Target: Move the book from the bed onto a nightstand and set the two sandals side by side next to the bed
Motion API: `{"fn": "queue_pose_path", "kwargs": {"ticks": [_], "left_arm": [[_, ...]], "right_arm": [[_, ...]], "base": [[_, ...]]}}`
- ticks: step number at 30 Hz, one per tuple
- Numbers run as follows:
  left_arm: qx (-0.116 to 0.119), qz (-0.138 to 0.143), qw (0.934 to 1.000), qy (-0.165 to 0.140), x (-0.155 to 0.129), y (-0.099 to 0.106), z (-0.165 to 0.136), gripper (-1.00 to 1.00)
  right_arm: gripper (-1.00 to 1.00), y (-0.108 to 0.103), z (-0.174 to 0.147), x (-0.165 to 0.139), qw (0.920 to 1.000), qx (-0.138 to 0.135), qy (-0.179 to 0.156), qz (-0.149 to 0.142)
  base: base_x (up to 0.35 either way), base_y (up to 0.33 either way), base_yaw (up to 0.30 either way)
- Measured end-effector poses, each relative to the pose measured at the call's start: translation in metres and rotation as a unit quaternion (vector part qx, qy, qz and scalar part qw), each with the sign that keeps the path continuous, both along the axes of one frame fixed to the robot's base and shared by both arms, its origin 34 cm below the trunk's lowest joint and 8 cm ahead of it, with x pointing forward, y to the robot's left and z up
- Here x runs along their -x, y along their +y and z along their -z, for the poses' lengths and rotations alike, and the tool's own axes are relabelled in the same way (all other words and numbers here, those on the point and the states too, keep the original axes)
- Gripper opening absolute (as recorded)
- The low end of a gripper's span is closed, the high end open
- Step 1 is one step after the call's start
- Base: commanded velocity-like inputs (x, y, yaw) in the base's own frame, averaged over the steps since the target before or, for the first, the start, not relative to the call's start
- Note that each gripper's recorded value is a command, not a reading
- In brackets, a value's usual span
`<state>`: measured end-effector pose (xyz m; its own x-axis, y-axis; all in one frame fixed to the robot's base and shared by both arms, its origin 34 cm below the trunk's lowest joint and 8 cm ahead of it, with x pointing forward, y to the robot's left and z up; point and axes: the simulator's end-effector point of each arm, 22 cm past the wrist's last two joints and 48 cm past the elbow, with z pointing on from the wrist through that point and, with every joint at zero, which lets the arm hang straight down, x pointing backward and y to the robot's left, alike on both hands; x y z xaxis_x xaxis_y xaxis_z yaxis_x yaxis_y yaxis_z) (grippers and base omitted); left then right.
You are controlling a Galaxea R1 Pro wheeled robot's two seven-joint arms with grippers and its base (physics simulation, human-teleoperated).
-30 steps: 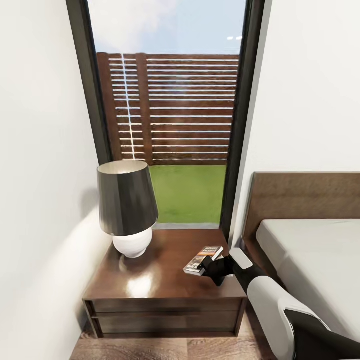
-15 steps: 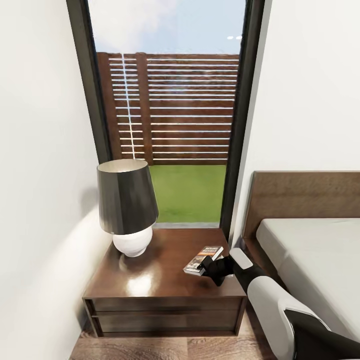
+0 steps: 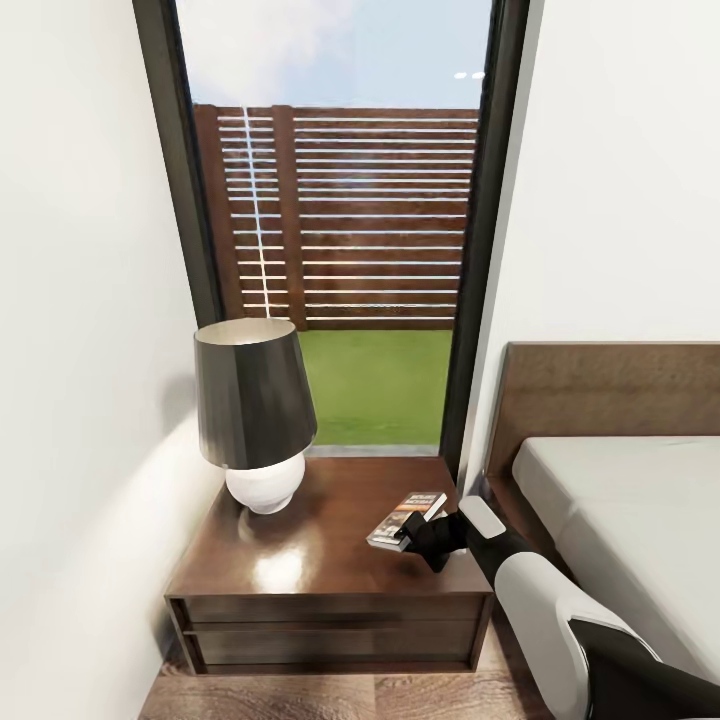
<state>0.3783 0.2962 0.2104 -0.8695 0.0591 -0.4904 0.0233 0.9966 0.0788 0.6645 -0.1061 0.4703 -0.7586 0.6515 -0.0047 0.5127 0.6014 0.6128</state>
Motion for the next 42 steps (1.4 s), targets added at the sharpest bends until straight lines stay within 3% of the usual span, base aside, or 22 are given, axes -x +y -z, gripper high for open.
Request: {"fn": "queue_pose_path", "kwargs": {"ticks": [42], "left_arm": [[-0.001, 0.002, 1.0000, 0.000, 0.004, 0.000, 0.016, 1.00]], "right_arm": [[-1.00, -0.001, 0.015, 0.003, 1.0000, 0.000, -0.001, 0.000]], "base": [[0.000, 0.000, 0.000]]}}
